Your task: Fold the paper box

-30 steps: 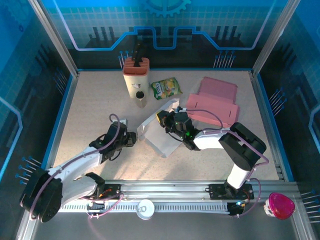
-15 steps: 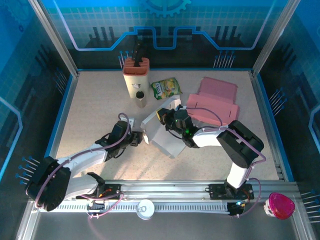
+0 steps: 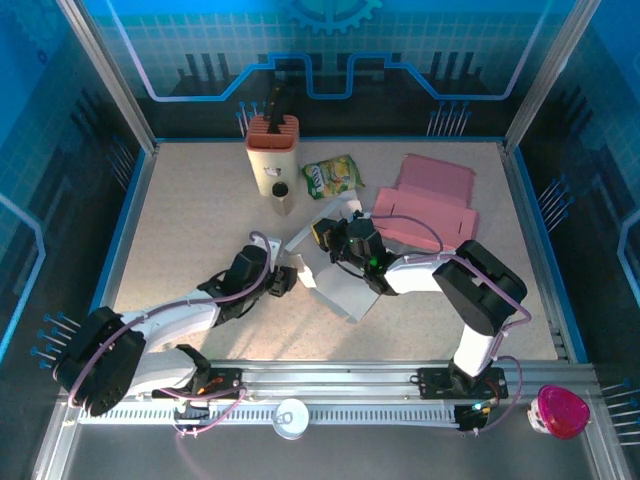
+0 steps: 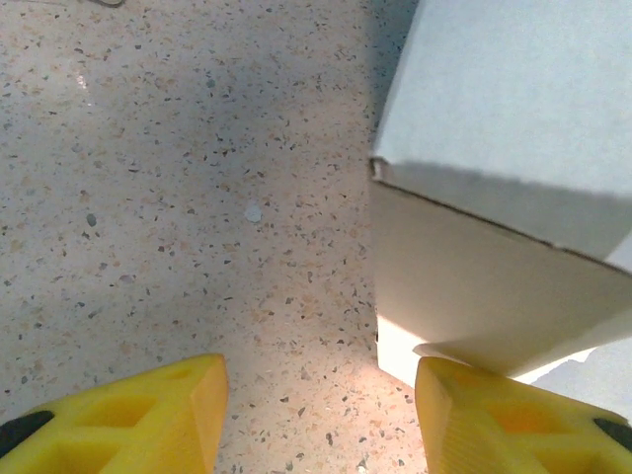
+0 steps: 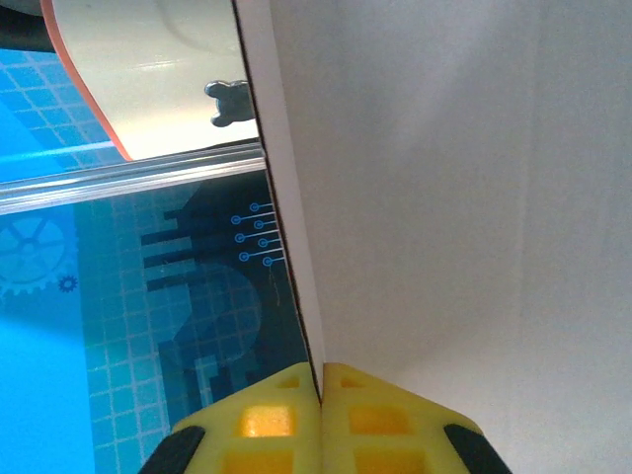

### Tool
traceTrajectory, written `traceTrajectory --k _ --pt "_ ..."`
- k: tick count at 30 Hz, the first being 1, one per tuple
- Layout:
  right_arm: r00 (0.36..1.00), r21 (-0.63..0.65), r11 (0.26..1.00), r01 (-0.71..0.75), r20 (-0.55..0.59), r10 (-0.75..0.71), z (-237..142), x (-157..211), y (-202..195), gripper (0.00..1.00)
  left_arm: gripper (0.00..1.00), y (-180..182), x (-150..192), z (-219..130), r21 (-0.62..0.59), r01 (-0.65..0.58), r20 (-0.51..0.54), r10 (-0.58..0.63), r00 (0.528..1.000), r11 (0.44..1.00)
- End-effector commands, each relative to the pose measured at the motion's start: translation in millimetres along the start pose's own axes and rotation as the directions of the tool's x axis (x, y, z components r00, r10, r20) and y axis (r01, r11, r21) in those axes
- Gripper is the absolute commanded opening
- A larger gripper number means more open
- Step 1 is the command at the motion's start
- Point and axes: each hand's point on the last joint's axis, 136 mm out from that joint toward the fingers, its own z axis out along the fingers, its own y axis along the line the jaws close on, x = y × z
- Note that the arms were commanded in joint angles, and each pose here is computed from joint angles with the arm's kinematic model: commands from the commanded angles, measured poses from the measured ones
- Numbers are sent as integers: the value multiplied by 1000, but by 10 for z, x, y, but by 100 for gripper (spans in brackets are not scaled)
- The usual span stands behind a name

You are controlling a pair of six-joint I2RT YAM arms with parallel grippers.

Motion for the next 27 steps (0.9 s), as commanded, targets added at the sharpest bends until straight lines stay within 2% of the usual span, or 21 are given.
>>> traceTrajectory --k 1,5,12,20,24,27 --pt "1000 -13 1000 -6 -10 5 20 28 53 0 53 -6 -12 47 -9 -11 8 11 1000 1000" --pt "1000 -46 999 2 -12 -3 -33 45 71 0 57 -65 2 66 -30 -24 16 24 1000 999" --pt "997 -115 990 79 -1 -79 -228 43 78 0 59 -150 52 84 -92 -63 46 68 997 994" --pt "999 -246 968 44 -18 -50 -339 32 17 0 60 -252 48 75 -150 -73 87 86 992 986" --pt "997 -245 967 69 0 -72 -393 29 56 0 60 -247 10 8 -188 -49 128 74 989 981" --pt "995 -215 971 103 15 -102 -418 -5 60 0 59 -279 -13 -26 -173 -30 162 58 985 984"
